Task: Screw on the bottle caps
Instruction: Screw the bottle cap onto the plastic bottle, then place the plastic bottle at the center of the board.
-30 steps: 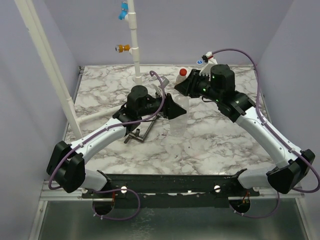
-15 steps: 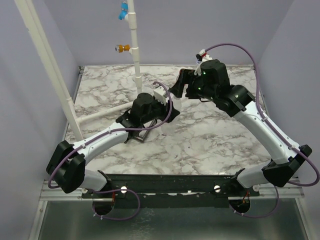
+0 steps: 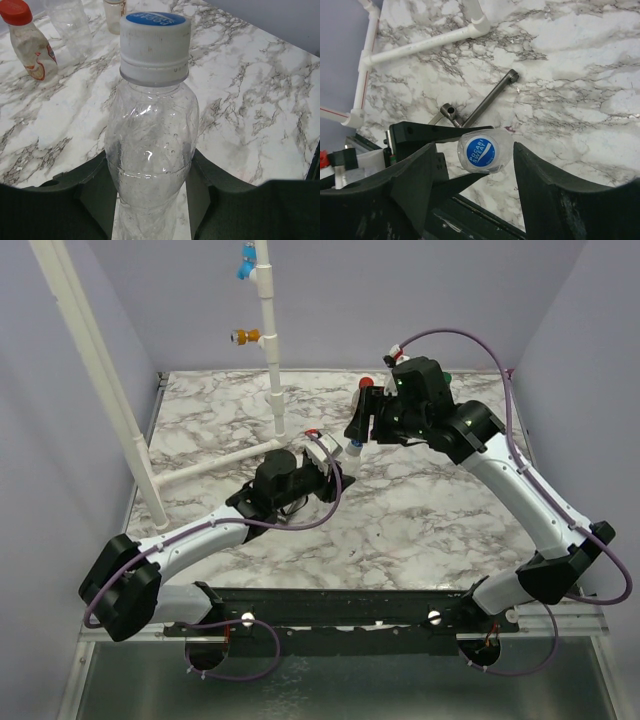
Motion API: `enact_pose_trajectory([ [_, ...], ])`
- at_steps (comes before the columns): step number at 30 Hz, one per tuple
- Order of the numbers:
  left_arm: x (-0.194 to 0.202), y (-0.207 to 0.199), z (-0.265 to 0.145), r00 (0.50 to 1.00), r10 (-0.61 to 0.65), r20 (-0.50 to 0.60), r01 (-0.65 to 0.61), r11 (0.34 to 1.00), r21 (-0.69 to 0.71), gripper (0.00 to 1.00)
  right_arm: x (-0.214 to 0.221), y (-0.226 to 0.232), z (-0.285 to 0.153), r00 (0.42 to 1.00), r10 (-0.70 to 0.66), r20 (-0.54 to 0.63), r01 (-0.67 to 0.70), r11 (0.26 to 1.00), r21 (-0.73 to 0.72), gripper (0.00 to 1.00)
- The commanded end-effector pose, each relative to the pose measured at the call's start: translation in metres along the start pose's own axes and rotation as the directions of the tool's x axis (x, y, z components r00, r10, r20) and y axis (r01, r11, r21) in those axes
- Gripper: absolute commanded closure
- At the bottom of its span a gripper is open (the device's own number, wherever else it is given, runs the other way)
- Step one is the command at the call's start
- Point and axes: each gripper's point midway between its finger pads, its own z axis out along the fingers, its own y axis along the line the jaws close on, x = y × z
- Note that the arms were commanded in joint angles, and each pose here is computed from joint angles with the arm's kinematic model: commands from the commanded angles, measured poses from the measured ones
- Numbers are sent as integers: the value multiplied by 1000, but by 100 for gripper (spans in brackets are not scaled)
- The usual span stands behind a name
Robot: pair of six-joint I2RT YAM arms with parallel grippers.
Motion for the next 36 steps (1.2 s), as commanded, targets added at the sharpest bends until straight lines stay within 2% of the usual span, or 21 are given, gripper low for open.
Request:
enact_pose_trajectory([
  [1,-27,2,-3,992,68,105,-66,998,-26,100,24,6,1,995,-39,-93,36,999,-29,34],
  [10,-28,0,-4,989,96,113,-94,995,-24,100,44,9,12,985,-74,-157,73,997,-12,38],
  [14,-29,-2,-5,988,100,117,-99,995,-20,100,42,3,14,986,-75,-149,81,996,34,40],
  [20,-28,-2,-5,988,98,118,-95,995,-25,100,42,4,15,986,-75,-152,81,996,34,59],
  [23,-28,-1,-4,989,90,119,-87,996,-27,100,39,1,15,988,-73,-136,81,995,53,76],
  [24,-28,-1,-4,989,86,118,-84,996,-25,96,36,-1,14,990,-74,-124,82,995,62,84],
  [25,-28,-2,-4,989,81,120,-79,997,-22,86,34,-2,12,991,-72,-111,81,994,76,89],
  [27,-28,-2,-3,991,60,117,-58,998,-23,50,27,-5,10,993,-75,-87,84,992,96,94],
  [30,-30,0,-5,992,37,117,-33,999,-40,2,16,-13,5,995,-80,-54,87,986,142,95],
  [36,-35,5,-11,994,13,110,-4,997,-83,1,-5,-46,-1,998,-62,0,60,967,246,97],
])
